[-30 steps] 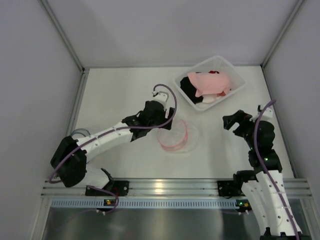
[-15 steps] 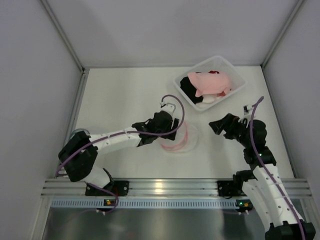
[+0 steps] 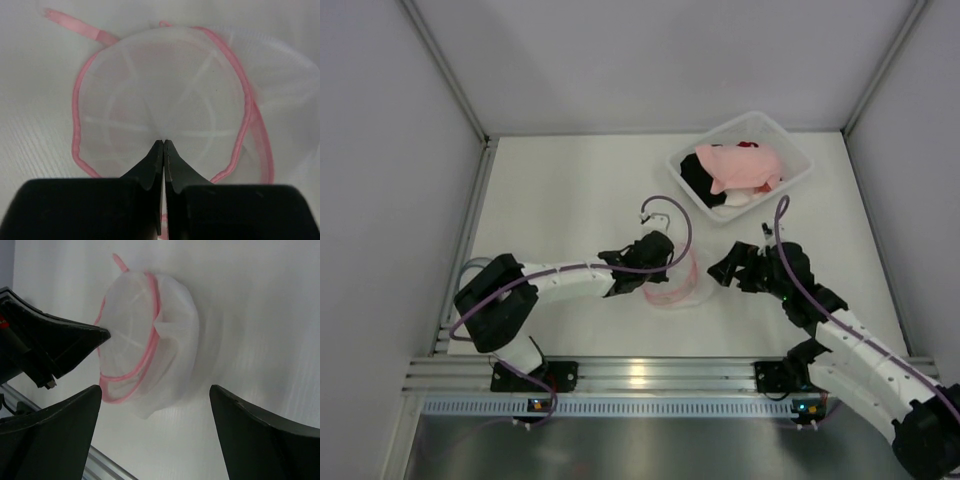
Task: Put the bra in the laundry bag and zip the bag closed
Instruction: Open the laundry bag at the center of the board.
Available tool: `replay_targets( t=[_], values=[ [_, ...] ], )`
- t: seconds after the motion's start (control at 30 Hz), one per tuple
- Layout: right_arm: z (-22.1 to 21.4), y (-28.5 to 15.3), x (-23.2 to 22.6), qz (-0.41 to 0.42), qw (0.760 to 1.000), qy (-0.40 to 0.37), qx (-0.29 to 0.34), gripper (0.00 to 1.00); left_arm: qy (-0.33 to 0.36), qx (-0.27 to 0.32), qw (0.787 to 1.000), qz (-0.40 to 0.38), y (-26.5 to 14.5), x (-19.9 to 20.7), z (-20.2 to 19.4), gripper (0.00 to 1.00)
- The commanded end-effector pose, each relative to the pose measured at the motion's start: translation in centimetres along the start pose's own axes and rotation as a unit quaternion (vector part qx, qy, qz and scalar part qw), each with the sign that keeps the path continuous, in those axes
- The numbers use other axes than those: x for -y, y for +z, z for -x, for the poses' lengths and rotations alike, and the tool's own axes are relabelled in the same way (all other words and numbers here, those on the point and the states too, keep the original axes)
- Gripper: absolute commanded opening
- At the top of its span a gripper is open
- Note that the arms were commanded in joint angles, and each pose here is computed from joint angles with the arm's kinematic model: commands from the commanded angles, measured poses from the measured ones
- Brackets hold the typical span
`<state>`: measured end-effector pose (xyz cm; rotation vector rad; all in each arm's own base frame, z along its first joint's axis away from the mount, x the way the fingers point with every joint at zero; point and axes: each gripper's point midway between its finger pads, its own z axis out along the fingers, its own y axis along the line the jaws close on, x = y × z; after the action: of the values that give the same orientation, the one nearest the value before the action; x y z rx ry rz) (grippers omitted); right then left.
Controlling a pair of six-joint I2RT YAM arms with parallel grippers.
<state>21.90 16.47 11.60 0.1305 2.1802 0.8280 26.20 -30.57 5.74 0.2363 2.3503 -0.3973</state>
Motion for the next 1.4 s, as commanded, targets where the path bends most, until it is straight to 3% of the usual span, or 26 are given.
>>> replay_targets(
  t=[0.0, 0.23, 0.4, 0.67, 0.73, 0.87, 1.17, 1.37],
  values=[
    [1.5, 1.0, -2.1, 0.017, 0.999, -0.001, 0.032, 0.90, -0.048, 0.027, 0.998, -0.007, -0.3, 1.2, 0.9, 0.00],
    [-0.3, 2.5, -3.8, 0.016, 1.000, -0.017, 0.005, 0.90, -0.074, 0.045, 0.996, -0.022, -1.8, 1.8, 2.4, 0.00],
    [-0.4, 3.1, -4.0, 0.008, 1.000, -0.019, 0.005, 0.87, -0.096, 0.081, 0.992, -0.029, -4.9, 2.3, 5.9, 0.00],
    [-0.6, 4.0, -5.0, 0.012, 1.000, -0.026, 0.003, 0.69, -0.186, 0.135, 0.972, -0.046, -9.3, 1.1, 9.4, 0.00],
    [-0.5, 4.2, -5.2, 0.012, 1.000, -0.029, 0.004, 0.66, -0.234, 0.139, 0.961, -0.057, -10.0, 0.4, 9.7, 0.00],
    [0.6, 4.9, -6.4, 0.025, 0.999, -0.032, 0.022, 0.68, -0.303, 0.127, 0.942, -0.070, -10.3, -1.4, 9.6, 0.00],
    [1.8, 9.2, -8.5, 0.013, 0.997, -0.078, 0.021, 0.71, -0.481, 0.110, 0.867, -0.068, -10.1, -4.9, 8.2, 0.00],
    [0.9, 12.2, -6.5, -0.055, 0.995, -0.087, -0.007, 0.58, -0.521, 0.131, 0.841, -0.073, -10.9, -7.4, 8.9, 0.00]
  ],
)
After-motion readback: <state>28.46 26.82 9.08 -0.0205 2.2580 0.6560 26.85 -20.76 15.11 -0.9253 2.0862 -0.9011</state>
